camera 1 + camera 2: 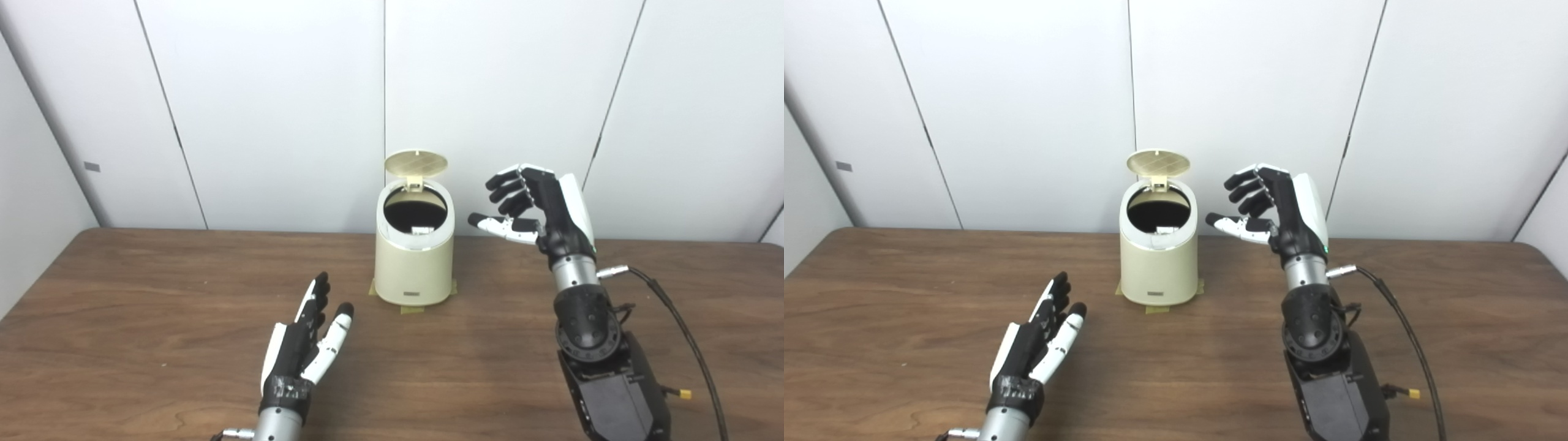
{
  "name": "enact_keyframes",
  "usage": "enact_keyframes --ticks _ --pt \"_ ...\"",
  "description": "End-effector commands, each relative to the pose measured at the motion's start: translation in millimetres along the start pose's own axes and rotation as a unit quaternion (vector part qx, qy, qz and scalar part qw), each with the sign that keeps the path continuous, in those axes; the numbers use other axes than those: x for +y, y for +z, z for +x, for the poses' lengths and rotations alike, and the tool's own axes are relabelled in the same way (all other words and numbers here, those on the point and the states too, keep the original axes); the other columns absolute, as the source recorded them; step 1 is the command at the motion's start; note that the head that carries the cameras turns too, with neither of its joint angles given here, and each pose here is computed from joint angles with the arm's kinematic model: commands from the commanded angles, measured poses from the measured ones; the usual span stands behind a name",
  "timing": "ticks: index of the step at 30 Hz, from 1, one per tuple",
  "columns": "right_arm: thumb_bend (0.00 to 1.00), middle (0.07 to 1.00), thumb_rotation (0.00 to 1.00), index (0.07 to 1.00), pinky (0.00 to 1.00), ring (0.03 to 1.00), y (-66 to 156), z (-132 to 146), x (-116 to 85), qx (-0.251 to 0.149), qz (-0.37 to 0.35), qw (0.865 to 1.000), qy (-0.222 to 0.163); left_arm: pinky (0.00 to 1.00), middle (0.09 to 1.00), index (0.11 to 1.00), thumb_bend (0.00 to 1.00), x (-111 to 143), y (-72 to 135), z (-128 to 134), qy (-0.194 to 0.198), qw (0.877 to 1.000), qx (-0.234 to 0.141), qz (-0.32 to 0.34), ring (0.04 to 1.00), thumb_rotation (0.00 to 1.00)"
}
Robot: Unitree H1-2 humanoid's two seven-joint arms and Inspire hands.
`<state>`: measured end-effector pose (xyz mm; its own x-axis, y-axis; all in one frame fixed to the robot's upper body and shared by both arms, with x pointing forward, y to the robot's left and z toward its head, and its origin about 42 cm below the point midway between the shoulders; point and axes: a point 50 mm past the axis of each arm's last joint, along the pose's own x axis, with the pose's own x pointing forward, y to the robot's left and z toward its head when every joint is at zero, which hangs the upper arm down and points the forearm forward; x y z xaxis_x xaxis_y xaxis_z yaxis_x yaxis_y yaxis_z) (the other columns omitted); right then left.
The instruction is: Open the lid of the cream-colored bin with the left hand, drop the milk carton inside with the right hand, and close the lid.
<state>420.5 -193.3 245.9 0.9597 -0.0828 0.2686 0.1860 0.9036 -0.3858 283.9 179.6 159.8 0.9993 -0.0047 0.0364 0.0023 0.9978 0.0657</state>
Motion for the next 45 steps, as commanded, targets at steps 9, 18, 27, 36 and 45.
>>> enact_keyframes --ticks 9,18,27,36,45 --pt "0.52 0.48 0.01 0.517 0.46 0.512 -6 -47 7 0.028 0.166 0.985 -0.043 1.0 0.985 1.0 0.28 24 14 20 -0.008 1.0 -0.022 -0.016 0.996 0.65" --pt "0.43 0.757 0.44 0.746 0.59 0.695 -22 -81 0 0.054 0.192 0.98 -0.024 1.0 0.996 1.0 0.29 46 53 52 -0.035 0.997 -0.055 -0.049 0.997 0.75" --pt "0.52 0.873 0.82 0.878 0.73 0.82 -38 -103 5 0.066 0.167 0.984 0.01 1.0 1.0 1.0 0.42 58 94 105 -0.061 0.992 -0.097 -0.044 1.0 0.89" --pt "0.56 0.952 0.9 0.926 0.85 0.92 -45 -112 17 0.061 0.205 0.977 0.015 0.98 0.953 0.958 0.5 54 116 150 -0.067 0.99 -0.121 -0.034 0.962 0.9" --pt "0.6 0.945 0.96 0.933 0.87 0.926 -52 -117 22 0.059 0.222 0.973 0.014 0.96 0.925 0.939 0.47 45 145 192 -0.091 0.987 -0.131 0.008 0.938 0.96"
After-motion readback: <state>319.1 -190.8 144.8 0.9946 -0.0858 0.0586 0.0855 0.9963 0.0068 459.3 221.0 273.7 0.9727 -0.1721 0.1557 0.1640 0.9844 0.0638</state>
